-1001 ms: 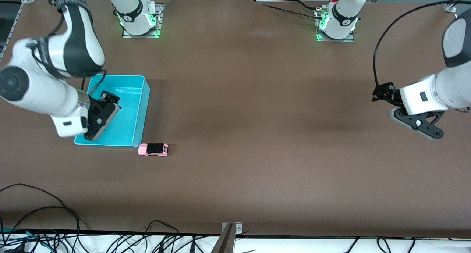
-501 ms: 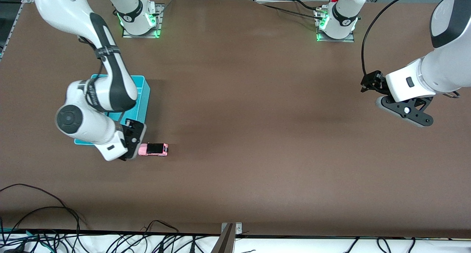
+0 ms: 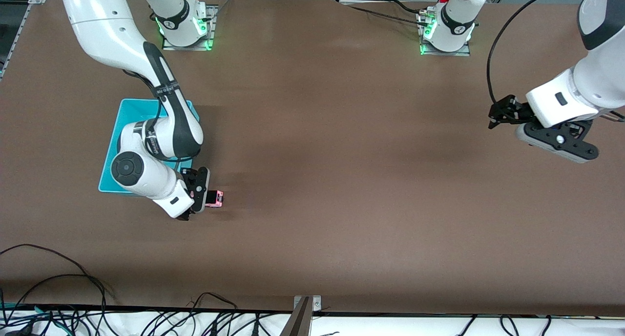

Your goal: Wind and store pink jeep toy

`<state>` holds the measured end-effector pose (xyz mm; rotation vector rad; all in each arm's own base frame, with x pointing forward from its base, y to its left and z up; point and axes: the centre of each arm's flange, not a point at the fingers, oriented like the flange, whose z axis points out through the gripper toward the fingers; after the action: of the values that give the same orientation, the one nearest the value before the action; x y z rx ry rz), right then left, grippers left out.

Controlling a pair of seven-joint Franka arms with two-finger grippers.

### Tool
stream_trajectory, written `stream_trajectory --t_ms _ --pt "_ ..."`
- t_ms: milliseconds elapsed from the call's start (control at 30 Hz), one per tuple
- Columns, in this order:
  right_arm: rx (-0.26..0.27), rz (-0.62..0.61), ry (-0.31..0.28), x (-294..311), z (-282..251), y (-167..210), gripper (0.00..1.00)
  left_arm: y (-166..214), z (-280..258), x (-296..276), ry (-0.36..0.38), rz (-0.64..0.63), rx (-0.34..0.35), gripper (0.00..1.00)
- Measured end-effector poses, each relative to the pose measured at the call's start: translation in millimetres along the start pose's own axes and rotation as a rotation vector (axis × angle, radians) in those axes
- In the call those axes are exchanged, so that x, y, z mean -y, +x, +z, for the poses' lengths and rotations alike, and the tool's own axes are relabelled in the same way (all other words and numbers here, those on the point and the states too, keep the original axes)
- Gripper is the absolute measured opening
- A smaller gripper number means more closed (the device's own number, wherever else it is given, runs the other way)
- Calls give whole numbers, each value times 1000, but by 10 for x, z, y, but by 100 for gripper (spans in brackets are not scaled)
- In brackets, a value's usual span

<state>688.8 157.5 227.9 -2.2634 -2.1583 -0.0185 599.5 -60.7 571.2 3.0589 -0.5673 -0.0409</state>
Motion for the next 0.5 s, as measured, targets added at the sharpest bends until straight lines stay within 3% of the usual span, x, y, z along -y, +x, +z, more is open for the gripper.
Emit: stream_trajectory --t_ms 267,367,434,501 --pt "7 -9 16 20 211 -3 100 -217 29 179 70 -57 -15 100" --pt "10 -21 25 32 275 -7 91 -256 28 157 78 -79 -19 100" --pt "11 -31 30 40 317 -6 74 -286 38 141 80 -90 -22 100" --pt "11 -38 31 44 333 4 69 -310 53 142 81 -96 -24 100"
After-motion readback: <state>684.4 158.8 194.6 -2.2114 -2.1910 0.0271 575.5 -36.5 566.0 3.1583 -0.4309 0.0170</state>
